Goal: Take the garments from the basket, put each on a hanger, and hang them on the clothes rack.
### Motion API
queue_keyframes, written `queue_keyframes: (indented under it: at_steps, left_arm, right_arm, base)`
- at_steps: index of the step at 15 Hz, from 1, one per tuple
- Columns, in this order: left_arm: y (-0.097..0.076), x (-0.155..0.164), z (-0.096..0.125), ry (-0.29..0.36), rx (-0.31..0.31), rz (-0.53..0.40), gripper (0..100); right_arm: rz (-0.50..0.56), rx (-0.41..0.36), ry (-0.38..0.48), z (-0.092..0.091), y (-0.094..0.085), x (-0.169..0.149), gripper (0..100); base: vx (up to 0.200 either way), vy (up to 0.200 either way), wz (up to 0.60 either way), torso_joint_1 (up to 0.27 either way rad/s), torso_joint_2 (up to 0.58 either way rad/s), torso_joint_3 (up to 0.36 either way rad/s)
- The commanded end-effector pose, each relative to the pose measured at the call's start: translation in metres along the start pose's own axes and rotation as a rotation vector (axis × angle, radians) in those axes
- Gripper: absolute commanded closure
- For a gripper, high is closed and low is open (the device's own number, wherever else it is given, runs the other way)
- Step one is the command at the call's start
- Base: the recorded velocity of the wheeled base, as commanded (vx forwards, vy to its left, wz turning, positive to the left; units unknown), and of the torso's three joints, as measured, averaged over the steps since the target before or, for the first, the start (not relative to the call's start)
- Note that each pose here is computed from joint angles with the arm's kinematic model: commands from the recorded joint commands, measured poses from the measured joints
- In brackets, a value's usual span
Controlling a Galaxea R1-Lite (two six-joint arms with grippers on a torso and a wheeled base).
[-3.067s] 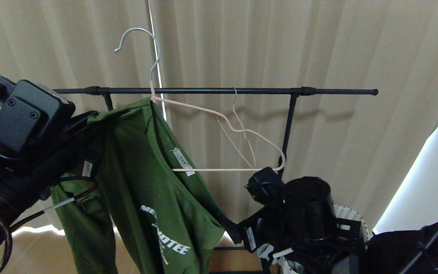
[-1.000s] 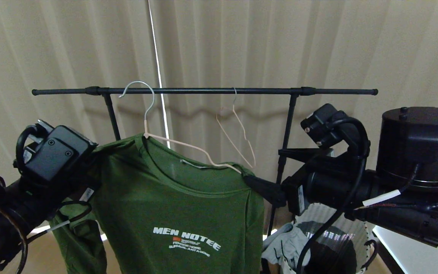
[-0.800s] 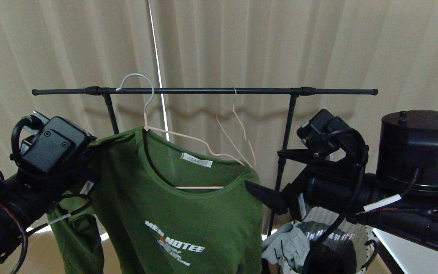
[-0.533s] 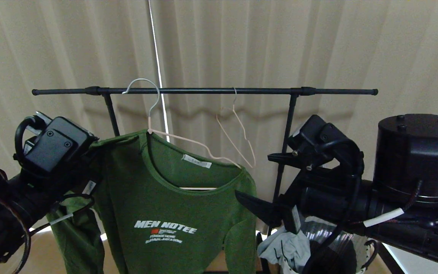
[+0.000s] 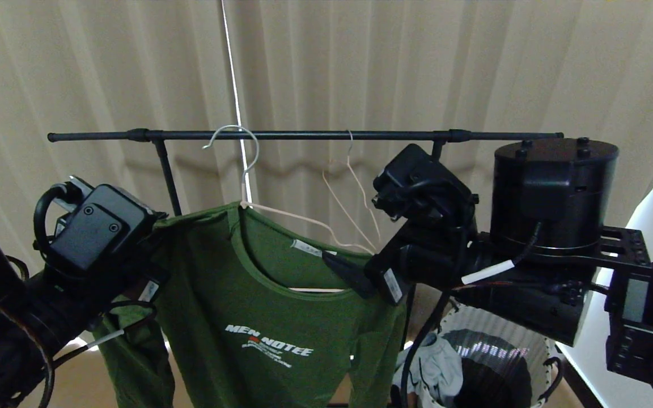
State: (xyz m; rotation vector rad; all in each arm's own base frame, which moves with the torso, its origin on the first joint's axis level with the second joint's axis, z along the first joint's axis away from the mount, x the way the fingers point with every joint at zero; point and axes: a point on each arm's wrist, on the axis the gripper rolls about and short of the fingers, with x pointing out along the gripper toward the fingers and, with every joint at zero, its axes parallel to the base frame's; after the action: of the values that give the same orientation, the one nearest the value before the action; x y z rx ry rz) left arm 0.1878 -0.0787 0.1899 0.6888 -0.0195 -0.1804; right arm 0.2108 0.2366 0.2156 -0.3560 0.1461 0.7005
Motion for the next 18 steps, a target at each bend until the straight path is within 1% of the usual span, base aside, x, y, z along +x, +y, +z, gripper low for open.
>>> queue_keyframes:
  at_steps: [1, 4, 6, 10, 11, 18]
  left_arm:
    - [-0.004, -0.003, 0.001, -0.011, 0.001, -0.021, 100]
    - [-0.007, -0.01, 0.002, -0.027, -0.014, -0.036, 100]
    - [-0.009, -0.012, 0.001, -0.027, -0.02, -0.047, 100]
    - [-0.01, -0.012, 0.001, -0.025, -0.017, -0.05, 100]
    - [-0.01, -0.012, 0.001, -0.025, -0.017, -0.05, 100]
    - [-0.01, -0.013, 0.002, -0.034, -0.021, -0.055, 100]
  right_arm:
    - [-0.021, -0.014, 0.027, -0.004, 0.004, 0.018, 0]
    - [-0.073, -0.018, 0.051, -0.006, 0.005, 0.031, 0]
    - [-0.087, -0.019, 0.049, -0.004, 0.006, 0.036, 0]
    - [-0.054, -0.03, 0.039, -0.001, 0.02, 0.034, 0]
    - [-0.054, -0.031, 0.04, -0.001, 0.02, 0.034, 100]
    - [-0.053, -0.026, 0.032, -0.001, 0.021, 0.035, 100]
  base:
    - [0.0, 0.0, 0.0, 0.0, 0.0, 0.0]
    - [0.0, 0.0, 0.0, 0.0, 0.0, 0.0]
    - [0.0, 0.0, 0.0, 0.0, 0.0, 0.0]
    - [0.0, 0.0, 0.0, 0.0, 0.0, 0.0]
    - [0.0, 0.0, 0.0, 0.0, 0.0, 0.0]
    - [0.0, 0.0, 0.0, 0.0, 0.0, 0.0]
